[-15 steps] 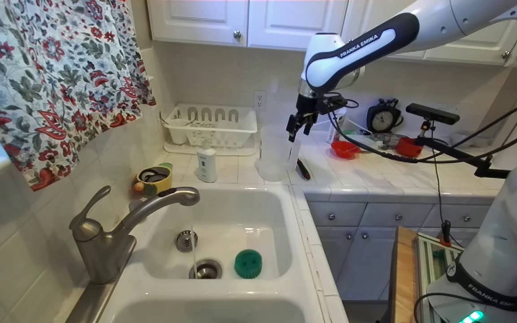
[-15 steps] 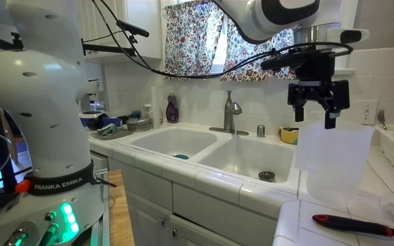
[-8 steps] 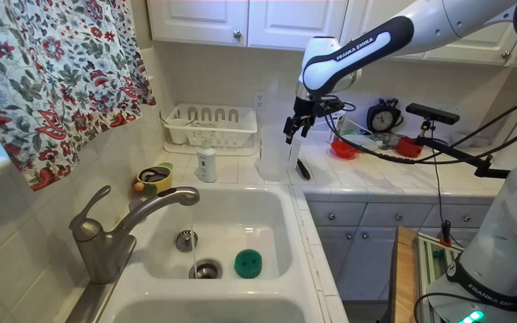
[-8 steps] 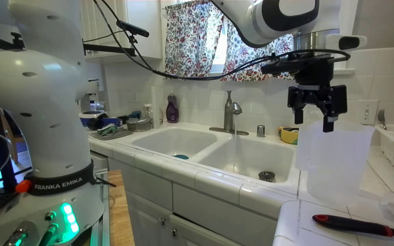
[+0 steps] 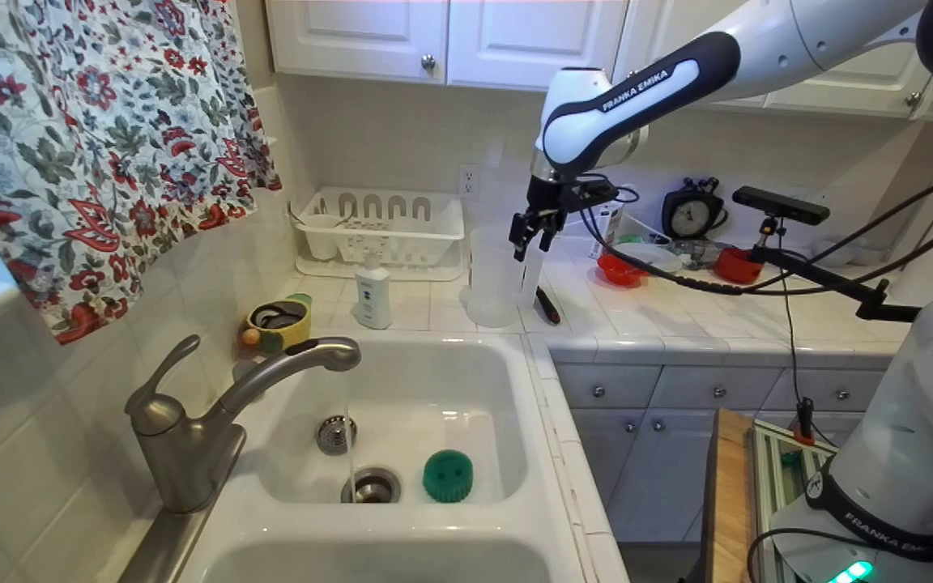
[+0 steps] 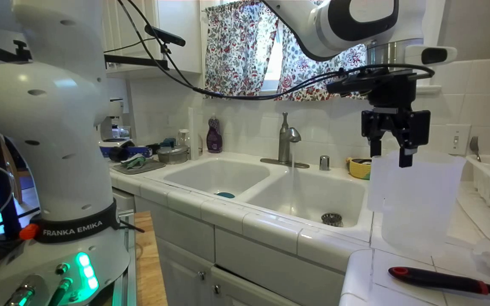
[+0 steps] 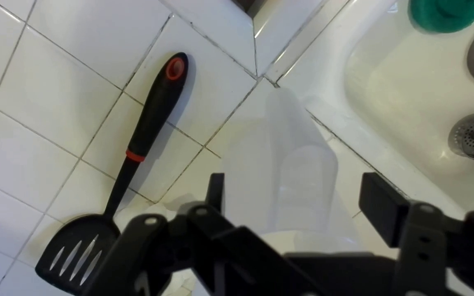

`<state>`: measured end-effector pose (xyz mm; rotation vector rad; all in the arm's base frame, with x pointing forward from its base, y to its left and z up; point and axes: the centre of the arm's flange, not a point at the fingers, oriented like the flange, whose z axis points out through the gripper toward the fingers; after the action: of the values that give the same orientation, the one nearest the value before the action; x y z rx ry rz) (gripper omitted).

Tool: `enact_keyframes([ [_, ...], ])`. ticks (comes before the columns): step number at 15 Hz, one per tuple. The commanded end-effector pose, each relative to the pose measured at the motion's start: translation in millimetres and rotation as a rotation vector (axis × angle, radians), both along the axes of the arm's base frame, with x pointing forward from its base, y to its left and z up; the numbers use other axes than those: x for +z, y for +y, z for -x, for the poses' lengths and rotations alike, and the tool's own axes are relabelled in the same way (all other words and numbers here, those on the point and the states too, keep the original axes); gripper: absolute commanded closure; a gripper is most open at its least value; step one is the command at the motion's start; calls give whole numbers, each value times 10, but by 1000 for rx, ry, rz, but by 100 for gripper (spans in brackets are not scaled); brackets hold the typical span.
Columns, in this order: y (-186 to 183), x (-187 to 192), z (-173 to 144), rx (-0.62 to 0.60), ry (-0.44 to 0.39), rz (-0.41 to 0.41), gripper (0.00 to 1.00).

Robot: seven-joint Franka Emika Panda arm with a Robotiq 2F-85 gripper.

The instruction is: Use the clear jug to fetch some water from the tap and the put the jug back on the countertop

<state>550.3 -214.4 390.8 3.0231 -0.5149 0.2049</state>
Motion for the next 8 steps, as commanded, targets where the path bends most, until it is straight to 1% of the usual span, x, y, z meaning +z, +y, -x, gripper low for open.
enact_keyframes([
  [1, -7, -61, -131, -27, -11, -14, 29],
  [2, -11, -78, -143, -30, -9, -16, 32],
  [3, -12, -91, -151, -31, -7, -16, 30],
  [4, -12, -98, -158, -35, -8, -17, 33],
  [5, -12, -100, -168, -36, -7, -16, 33],
  [8, -18, -97, -204, -40, -10, -13, 38],
])
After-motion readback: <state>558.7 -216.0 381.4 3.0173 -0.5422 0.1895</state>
